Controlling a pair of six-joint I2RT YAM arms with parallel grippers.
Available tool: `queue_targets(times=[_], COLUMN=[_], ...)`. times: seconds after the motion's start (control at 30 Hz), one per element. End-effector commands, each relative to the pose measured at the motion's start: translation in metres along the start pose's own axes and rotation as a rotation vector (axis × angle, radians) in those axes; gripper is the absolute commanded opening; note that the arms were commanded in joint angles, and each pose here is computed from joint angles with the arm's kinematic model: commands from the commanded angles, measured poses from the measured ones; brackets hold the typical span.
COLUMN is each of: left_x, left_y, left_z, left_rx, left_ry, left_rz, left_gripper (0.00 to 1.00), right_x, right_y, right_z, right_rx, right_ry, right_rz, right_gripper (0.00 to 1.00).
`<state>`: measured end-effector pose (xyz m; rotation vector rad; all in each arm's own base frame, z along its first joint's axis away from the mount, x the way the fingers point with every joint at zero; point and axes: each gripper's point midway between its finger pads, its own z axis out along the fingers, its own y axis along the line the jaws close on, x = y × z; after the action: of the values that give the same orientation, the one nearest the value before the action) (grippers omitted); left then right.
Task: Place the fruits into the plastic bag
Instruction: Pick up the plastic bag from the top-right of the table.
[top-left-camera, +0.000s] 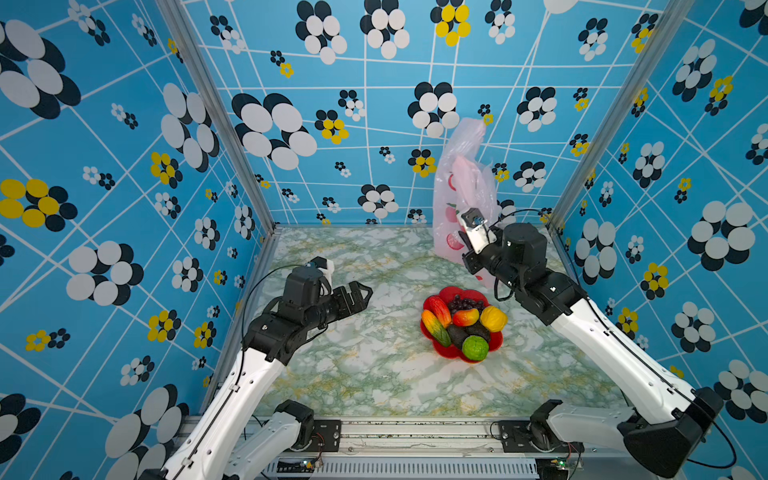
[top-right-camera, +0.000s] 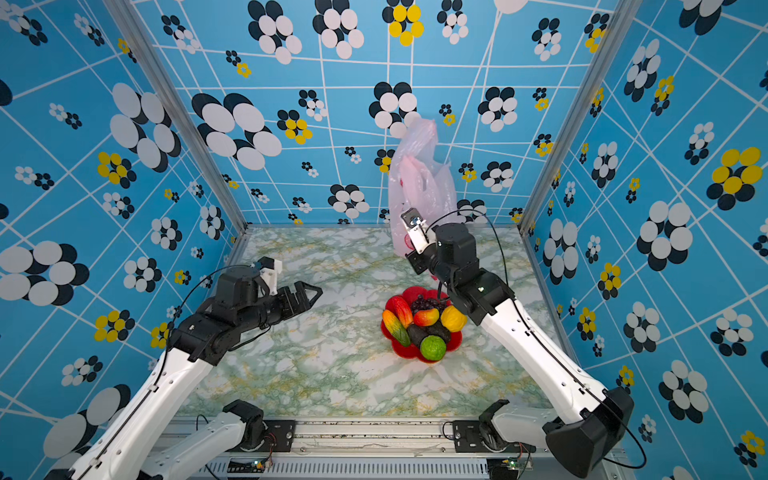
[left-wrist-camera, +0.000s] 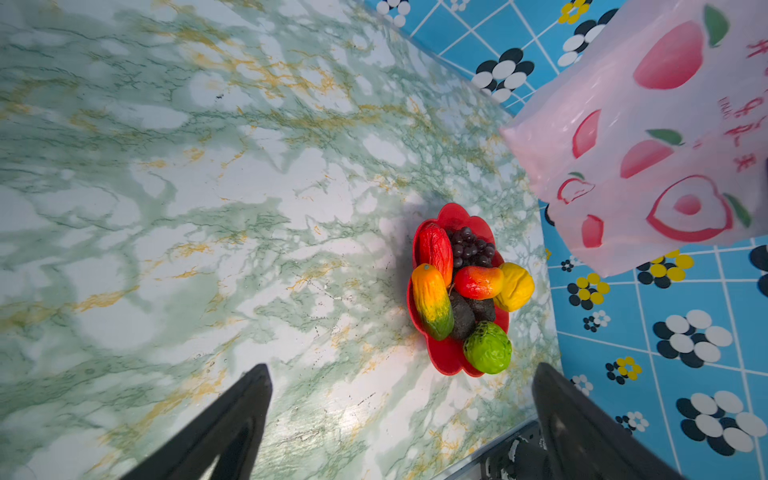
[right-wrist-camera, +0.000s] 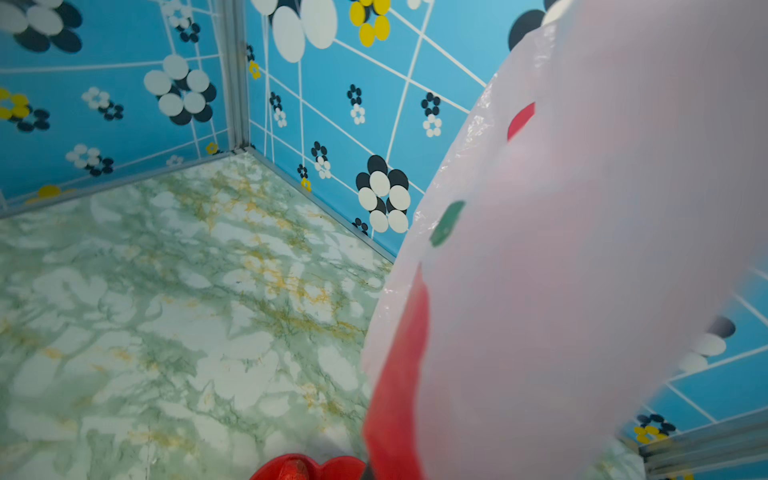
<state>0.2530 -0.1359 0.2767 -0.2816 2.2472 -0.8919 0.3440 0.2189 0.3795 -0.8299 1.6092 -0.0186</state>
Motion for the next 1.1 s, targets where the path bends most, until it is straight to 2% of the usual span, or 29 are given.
queue_targets(times=[0.0, 0.17, 0.27, 0.37, 0.5, 0.7, 0.77, 1.07], left_x=[-0.002, -0.01, -0.022, -0.035, -0.044, -0.04, -0.038, -0.009], left_y=[-0.003, -0.009, -0.026, -0.047, -0.067, -0.06, -0.055, -0.039], left_z=[-0.021, -0.047, -0.058, -0.063, -0.073, -0.059, -0.055, -0.049], left_rx=[0.052, 0.07, 0.147, 0.265, 0.363, 0.43, 0.437, 0.355], left_ry=[-0.041, -0.07, -0.089, -0.081, -0.048, 0.046, 0.053, 0.152], left_rz=[-0.031, -0.042, -0.073, -0.181, -0.344, -0.656, -0.718, -0.796], left_gripper=[0.99, 0.99, 0.99, 0.99, 0.99, 0.99, 0.99, 0.99], right_x=[-0.01, -0.018, -0.022, -0.022, -0.025, -0.036, -0.038, -0.051], right_y=[-0.009, 0.0, 0.011, 0.027, 0.028, 0.028, 0.03, 0.03], right_z=[-0.022, -0.034, -0.041, -0.05, -0.055, -0.063, -0.064, -0.067], right_rx=[0.084, 0.09, 0.088, 0.088, 0.115, 0.144, 0.137, 0.153], right_ry=[-0.018, -0.031, -0.043, -0.056, -0.073, -0.114, -0.121, -0.145], right_rz=[-0.292, -0.398, -0.439, -0.516, -0.545, -0.568, -0.572, -0.583], right_gripper=[0.0, 0.0, 0.0, 0.0, 0.0, 0.0, 0.0, 0.0])
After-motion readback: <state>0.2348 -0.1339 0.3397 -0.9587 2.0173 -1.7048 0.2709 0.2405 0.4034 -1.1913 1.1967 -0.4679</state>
